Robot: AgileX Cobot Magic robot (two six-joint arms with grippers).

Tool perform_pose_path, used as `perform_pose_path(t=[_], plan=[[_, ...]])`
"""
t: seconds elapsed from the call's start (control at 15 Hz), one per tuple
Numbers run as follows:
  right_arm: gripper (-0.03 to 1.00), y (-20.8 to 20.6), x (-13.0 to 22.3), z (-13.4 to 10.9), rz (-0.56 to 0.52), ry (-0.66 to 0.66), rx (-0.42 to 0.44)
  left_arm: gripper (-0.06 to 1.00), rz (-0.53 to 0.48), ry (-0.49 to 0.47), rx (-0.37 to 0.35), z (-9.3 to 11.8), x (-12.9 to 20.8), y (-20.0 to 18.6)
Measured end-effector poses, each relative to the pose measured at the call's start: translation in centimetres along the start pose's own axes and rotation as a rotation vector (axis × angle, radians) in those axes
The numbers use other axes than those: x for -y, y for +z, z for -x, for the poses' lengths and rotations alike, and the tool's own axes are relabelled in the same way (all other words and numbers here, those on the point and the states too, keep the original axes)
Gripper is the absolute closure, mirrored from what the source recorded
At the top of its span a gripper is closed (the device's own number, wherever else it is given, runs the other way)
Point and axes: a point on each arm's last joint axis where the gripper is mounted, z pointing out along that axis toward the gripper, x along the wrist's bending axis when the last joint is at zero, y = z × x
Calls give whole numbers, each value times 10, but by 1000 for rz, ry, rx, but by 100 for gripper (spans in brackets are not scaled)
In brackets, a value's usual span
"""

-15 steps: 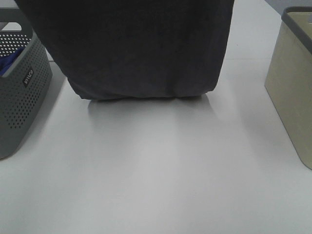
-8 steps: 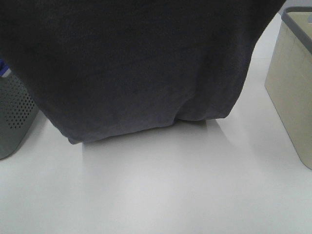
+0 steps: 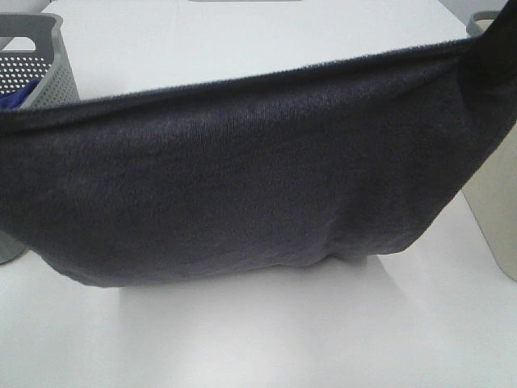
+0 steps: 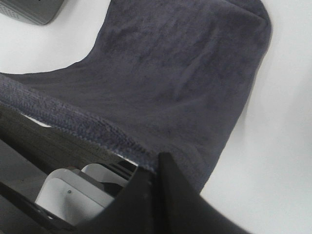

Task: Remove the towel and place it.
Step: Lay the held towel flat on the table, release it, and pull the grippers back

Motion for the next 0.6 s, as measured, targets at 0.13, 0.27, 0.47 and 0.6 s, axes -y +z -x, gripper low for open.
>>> perform_pose_path(t=[0.13,0.27,0.47,0.6], plan=[[95,-3,9,-2,0,17,-27,94,-37,-24,18,-1,10,9],[95,-1,24,-1,-18,31,-30,94,-57,-50,48,0,16,14],[95,17,47,5,-97,89,-29,94,-111,-90,85,0,28,25],[95,30,58,8,-156,122,-46,94,-164,-127,107,-2,41,37]])
